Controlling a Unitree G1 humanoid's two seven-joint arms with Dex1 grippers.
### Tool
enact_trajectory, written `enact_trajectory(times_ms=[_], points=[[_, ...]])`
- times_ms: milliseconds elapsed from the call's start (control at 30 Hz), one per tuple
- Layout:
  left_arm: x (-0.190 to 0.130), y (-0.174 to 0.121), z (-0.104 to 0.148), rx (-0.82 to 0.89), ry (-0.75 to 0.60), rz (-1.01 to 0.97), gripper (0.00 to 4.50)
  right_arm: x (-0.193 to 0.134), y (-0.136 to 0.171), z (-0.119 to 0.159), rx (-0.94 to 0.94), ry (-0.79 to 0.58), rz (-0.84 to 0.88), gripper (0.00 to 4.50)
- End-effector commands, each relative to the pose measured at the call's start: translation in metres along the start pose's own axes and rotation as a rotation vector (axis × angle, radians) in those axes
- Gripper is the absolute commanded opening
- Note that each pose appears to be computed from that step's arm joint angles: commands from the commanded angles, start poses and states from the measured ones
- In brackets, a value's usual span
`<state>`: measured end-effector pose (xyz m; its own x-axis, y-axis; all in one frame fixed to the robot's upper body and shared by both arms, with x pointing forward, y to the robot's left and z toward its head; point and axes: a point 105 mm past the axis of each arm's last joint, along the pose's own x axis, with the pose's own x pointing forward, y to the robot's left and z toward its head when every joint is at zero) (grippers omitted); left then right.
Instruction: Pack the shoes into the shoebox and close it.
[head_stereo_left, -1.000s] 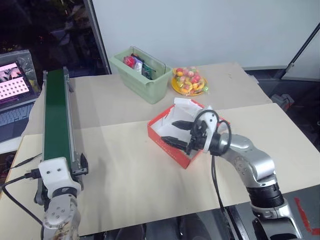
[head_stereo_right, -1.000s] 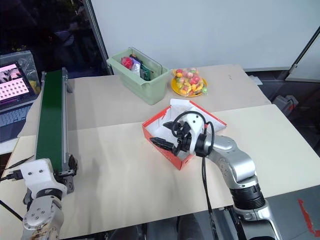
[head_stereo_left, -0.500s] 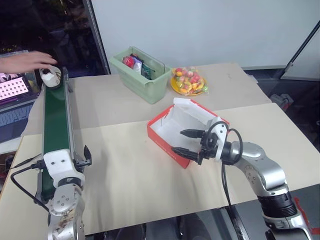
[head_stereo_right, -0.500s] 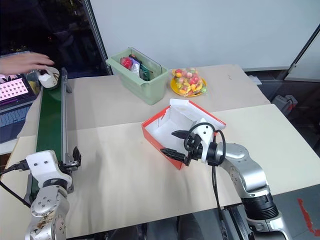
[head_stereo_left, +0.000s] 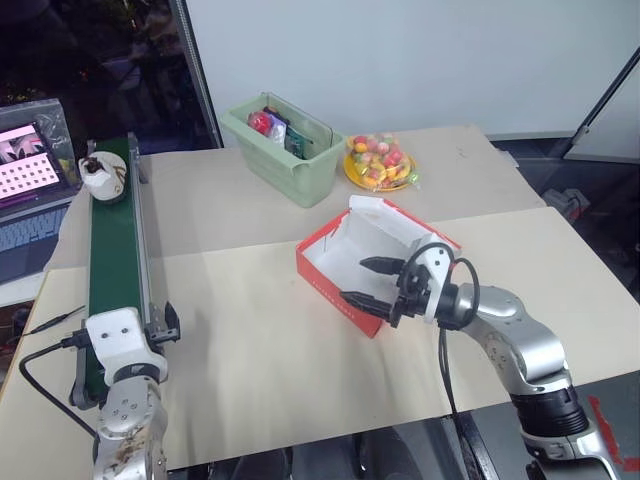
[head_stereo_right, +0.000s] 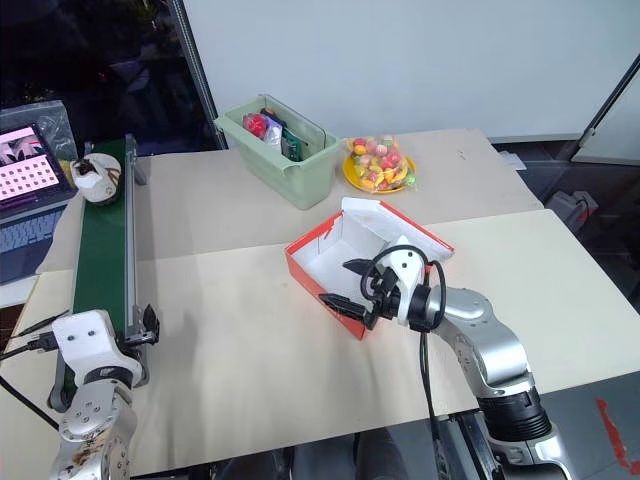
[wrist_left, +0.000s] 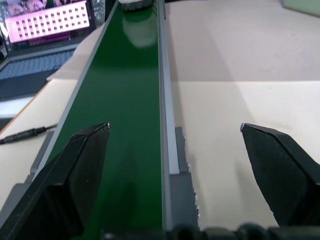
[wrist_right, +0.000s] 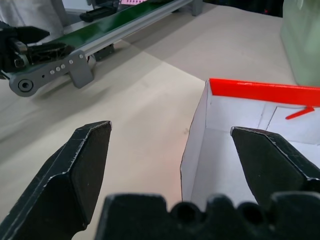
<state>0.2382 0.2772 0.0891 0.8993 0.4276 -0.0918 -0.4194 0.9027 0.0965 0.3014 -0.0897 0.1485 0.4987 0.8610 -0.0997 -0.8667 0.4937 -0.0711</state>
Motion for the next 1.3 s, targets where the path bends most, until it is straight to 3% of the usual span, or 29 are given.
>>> enact_trajectory(times_ms=[33,200,767,1300], points=[[0.004,0.011,0.002,-0.007,-0.019,0.048,4.50,0.001,0.001,0.017,-0.032,-0.048,-0.011,4.49],[0.011,0.018,-0.006,-0.018,0.002,0.079,4.50,0.003,0.004,0.018,-0.031,-0.050,-0.010,4.49],[0.024,0.044,0.009,0.047,-0.046,0.195,4.50,0.003,0.002,0.019,-0.023,-0.061,-0.033,4.49],[0.025,0.042,0.005,0.075,-0.028,0.174,4.50,0.005,0.002,0.024,-0.018,-0.092,-0.032,4.49]])
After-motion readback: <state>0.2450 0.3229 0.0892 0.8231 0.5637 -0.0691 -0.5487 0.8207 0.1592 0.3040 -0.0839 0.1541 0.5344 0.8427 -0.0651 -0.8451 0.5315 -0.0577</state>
